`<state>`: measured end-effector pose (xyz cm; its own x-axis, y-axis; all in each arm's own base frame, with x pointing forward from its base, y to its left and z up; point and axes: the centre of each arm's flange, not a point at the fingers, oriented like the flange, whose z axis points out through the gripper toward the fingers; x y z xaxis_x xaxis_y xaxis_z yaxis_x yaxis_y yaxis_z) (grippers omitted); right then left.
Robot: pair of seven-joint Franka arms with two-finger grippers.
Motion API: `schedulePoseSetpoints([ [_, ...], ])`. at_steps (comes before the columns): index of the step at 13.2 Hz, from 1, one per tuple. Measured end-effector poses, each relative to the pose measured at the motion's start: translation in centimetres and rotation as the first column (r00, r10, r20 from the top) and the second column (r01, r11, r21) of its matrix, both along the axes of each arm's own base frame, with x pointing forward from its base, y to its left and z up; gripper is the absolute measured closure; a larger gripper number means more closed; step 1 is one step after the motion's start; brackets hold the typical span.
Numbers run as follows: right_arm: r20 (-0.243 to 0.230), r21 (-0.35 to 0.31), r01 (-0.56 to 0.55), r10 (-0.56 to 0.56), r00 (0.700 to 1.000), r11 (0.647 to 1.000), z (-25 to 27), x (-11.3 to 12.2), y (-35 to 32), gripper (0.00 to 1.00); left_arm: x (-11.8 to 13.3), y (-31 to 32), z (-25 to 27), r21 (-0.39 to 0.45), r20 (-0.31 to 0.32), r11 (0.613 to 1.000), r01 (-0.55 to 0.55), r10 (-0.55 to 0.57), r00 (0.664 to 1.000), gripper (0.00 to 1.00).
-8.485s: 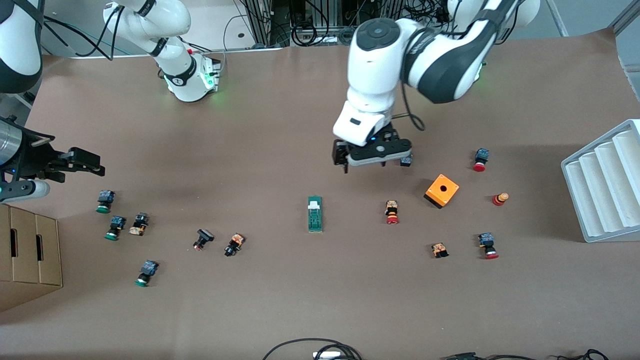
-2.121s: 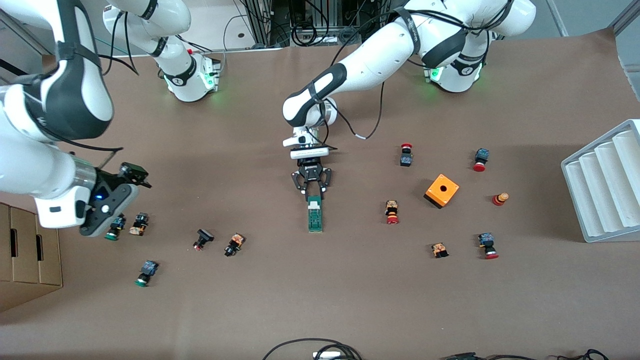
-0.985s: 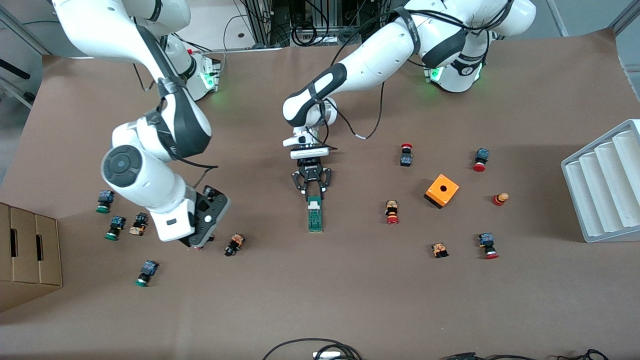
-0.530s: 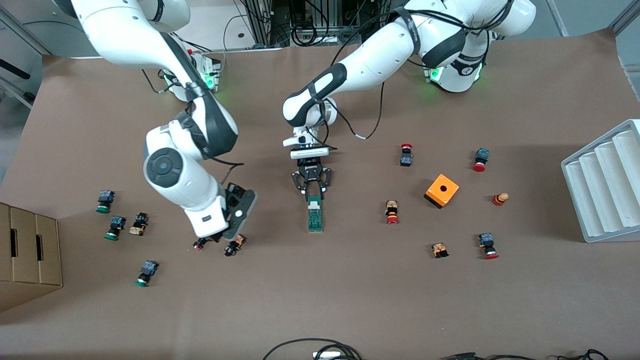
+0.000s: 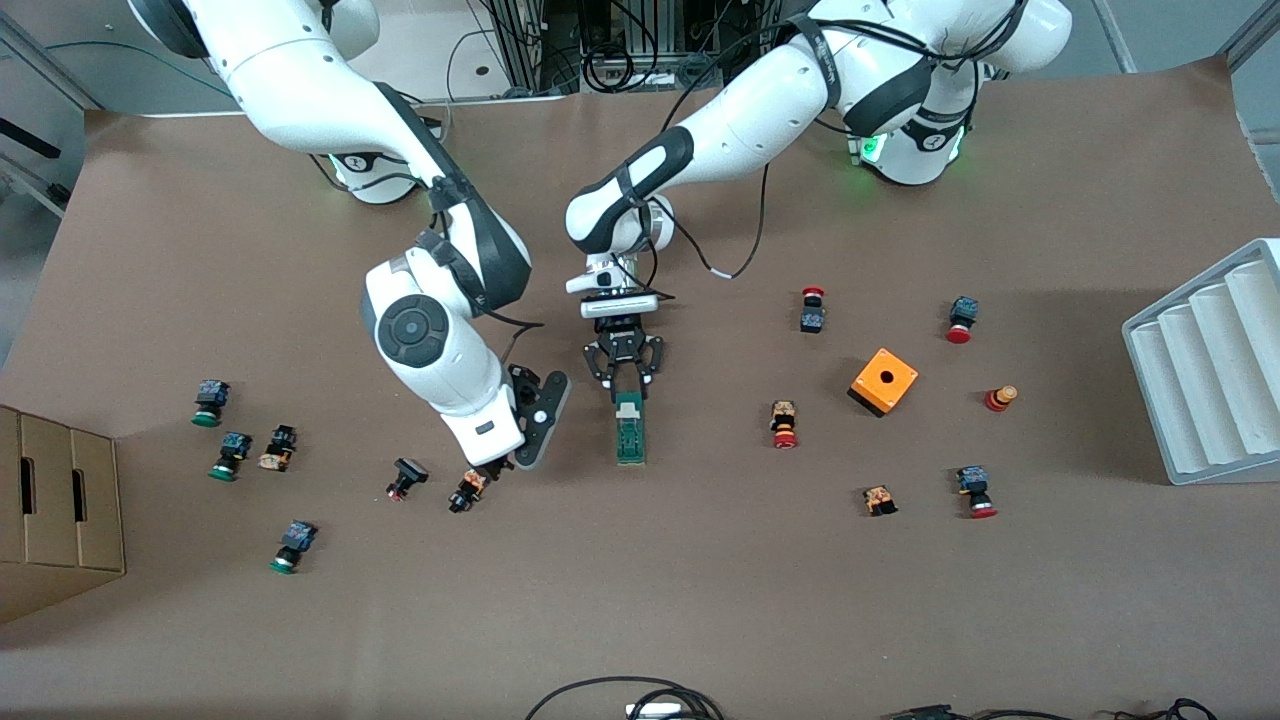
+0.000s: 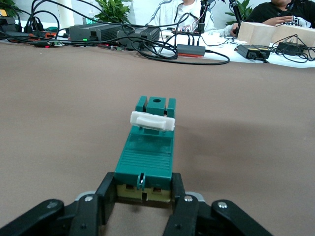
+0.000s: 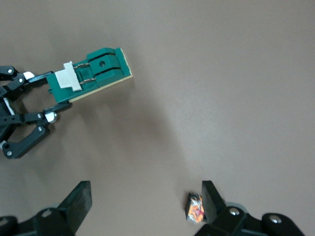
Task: Close load switch with both arms
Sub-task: 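Move the right gripper over the white switch lever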
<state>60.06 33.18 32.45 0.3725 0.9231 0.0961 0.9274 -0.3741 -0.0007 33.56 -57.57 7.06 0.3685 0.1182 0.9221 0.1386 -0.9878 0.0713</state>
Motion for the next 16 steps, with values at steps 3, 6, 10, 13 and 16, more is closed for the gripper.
schedulePoseSetpoints([
  [3,-0.028,0.027,-0.01,0.01,1.0,1.0,-1.3,-1.2,2.3,0.0,0.0,0.0,0.0,0.0,0.0,1.0,0.0,0.0,1.0,0.5],
  [6,-0.025,0.029,-0.046,0.046,0.999,0.999,-2.0,-2.6,4.7,0.0,0.0,0.0,0.0,0.0,0.0,1.0,0.0,0.0,1.0,0.5],
  [10,-0.014,0.032,-0.079,0.079,0.997,0.996,-2.8,-3.8,6.9,0.0,0.0,0.0,0.0,0.0,0.0,1.0,0.0,0.0,1.0,0.5],
  [13,-0.009,0.031,-0.086,0.086,0.996,0.996,-3.8,-4.0,7.4,0.0,0.0,0.0,0.0,0.0,0.0,1.0,0.0,0.0,1.0,0.5],
  [16,-0.006,0.032,-0.087,0.087,0.996,0.996,-4.6,-4.1,7.6,0.0,0.0,0.0,0.0,0.0,0.0,1.0,0.0,0.0,1.0,0.5],
])
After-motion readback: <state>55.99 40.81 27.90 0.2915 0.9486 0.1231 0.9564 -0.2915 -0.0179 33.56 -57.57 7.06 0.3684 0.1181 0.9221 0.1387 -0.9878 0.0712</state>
